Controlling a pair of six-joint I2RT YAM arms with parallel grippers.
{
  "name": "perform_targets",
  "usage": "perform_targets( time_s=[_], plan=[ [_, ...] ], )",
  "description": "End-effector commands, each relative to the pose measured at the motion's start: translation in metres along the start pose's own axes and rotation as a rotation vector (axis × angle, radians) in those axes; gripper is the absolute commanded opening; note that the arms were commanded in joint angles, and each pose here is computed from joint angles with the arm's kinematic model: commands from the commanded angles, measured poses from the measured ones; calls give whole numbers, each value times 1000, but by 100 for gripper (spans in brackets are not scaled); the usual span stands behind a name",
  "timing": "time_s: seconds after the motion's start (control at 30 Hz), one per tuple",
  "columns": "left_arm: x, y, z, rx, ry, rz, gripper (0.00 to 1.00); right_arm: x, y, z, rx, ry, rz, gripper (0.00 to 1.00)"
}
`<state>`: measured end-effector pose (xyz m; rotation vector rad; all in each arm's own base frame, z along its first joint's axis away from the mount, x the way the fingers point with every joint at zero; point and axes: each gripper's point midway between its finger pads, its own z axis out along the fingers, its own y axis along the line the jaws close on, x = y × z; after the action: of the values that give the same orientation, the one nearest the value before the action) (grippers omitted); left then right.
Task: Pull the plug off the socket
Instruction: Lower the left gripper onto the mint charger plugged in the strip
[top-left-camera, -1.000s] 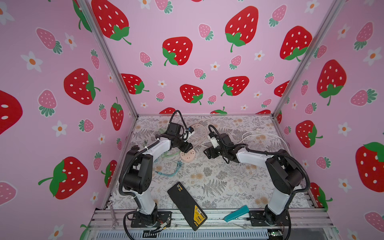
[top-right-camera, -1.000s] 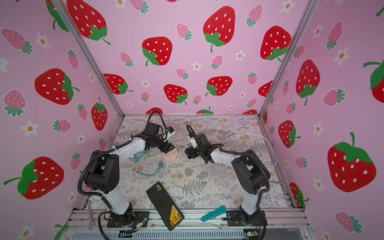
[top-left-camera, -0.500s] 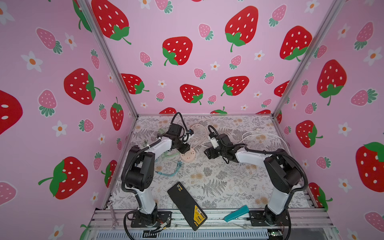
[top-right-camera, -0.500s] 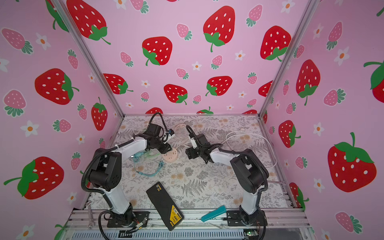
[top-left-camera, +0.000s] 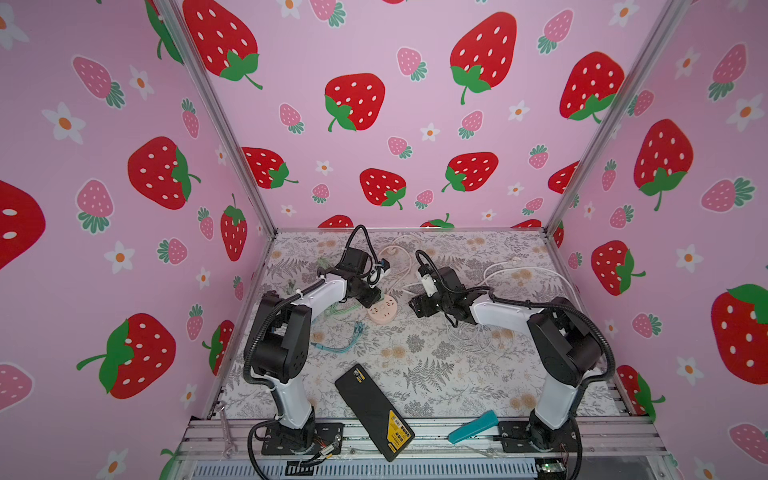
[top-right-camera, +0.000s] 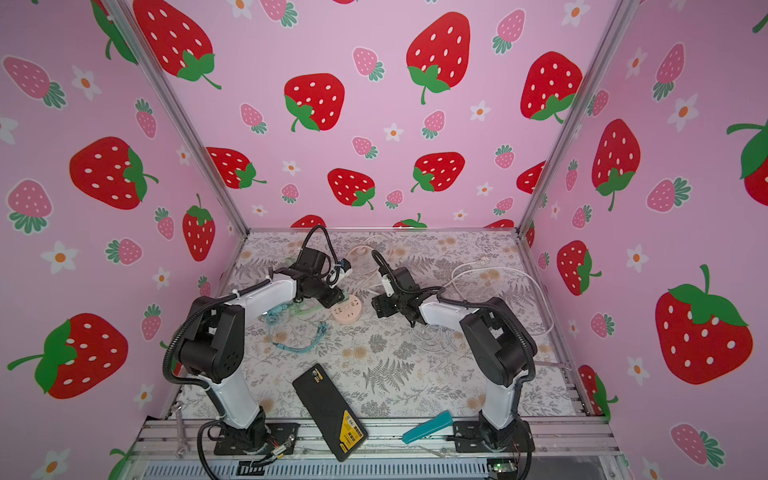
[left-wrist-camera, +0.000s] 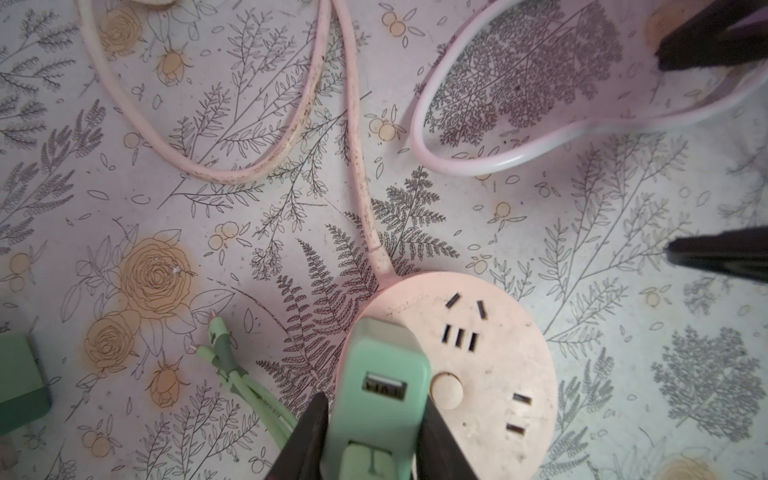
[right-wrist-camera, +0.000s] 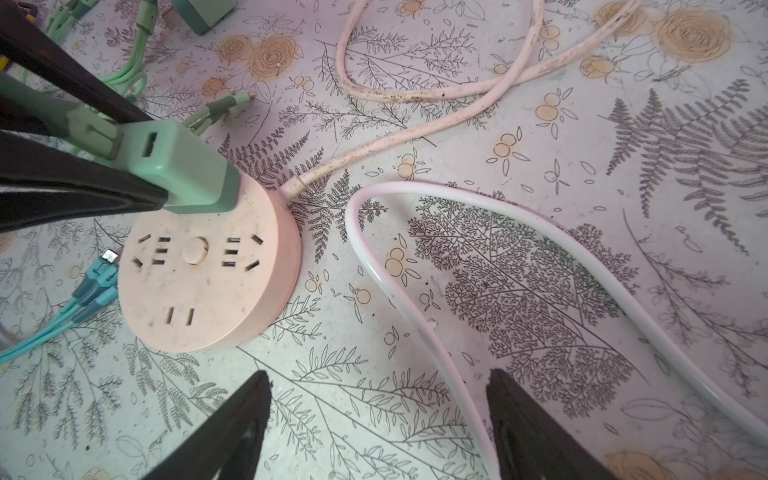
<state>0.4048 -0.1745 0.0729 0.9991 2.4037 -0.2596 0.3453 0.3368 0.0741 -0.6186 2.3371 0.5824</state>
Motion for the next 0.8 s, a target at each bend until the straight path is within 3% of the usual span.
perform_targets(
  time_s=[0.0, 0.2, 0.77],
  plan=[
    [-9, -3, -8, -55, -30, -39, 33, -1, -1, 3, 11, 12, 6, 83],
    [-1, -13, -6, -101, 39, -84, 32, -1, 0, 2, 8, 6, 12, 83],
    [29, -6, -31, -307, 62, -490, 31, 3, 3, 6, -21, 3, 37, 83]
  ],
)
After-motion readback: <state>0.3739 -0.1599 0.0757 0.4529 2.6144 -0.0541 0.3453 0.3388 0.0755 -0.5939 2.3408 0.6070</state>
